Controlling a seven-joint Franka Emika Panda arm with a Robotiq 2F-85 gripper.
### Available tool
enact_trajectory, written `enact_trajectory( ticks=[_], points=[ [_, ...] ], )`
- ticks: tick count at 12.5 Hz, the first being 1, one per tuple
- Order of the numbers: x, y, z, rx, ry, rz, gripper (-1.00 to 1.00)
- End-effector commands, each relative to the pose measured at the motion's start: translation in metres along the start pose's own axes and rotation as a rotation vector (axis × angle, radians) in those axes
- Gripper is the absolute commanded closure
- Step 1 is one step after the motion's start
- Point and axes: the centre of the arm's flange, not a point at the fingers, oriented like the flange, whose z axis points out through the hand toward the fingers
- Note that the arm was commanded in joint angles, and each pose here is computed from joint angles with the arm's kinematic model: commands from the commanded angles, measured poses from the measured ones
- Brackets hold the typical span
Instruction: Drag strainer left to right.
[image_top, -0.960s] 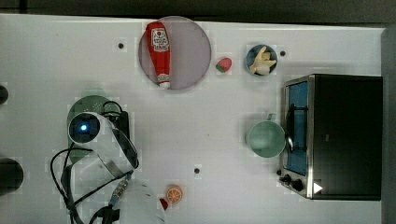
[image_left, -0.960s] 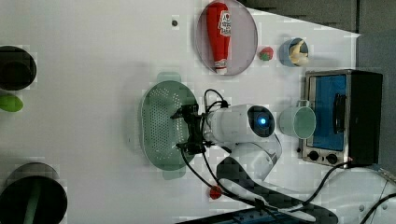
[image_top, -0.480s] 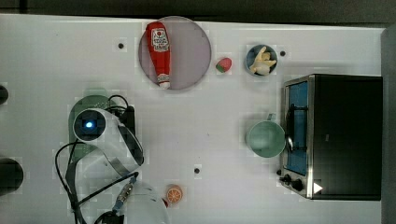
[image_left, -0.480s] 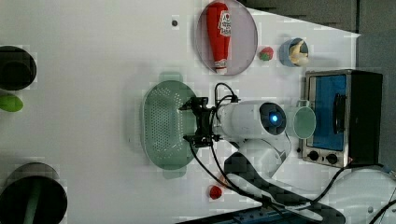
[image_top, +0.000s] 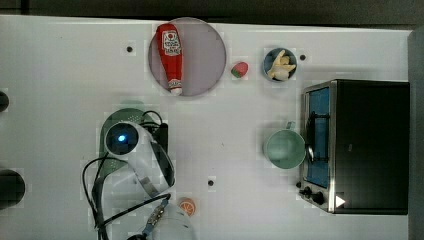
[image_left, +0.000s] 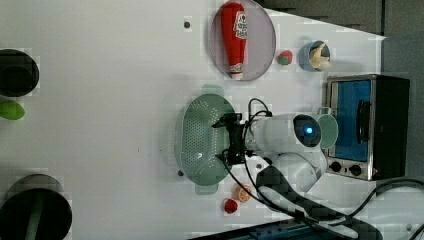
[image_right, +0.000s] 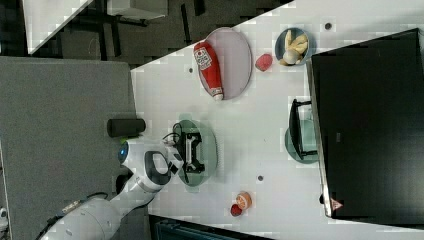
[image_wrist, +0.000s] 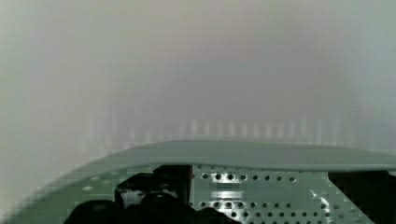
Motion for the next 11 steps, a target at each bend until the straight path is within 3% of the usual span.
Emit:
enact_trajectory(
  ticks=[1,11],
  points=[
    [0.034,-0.024,-0.025,0.059,-0.008,-0.01,-1.0],
    [0.134,-0.037,-0.03,0.067,0.052,-0.009,-1.0]
  ],
)
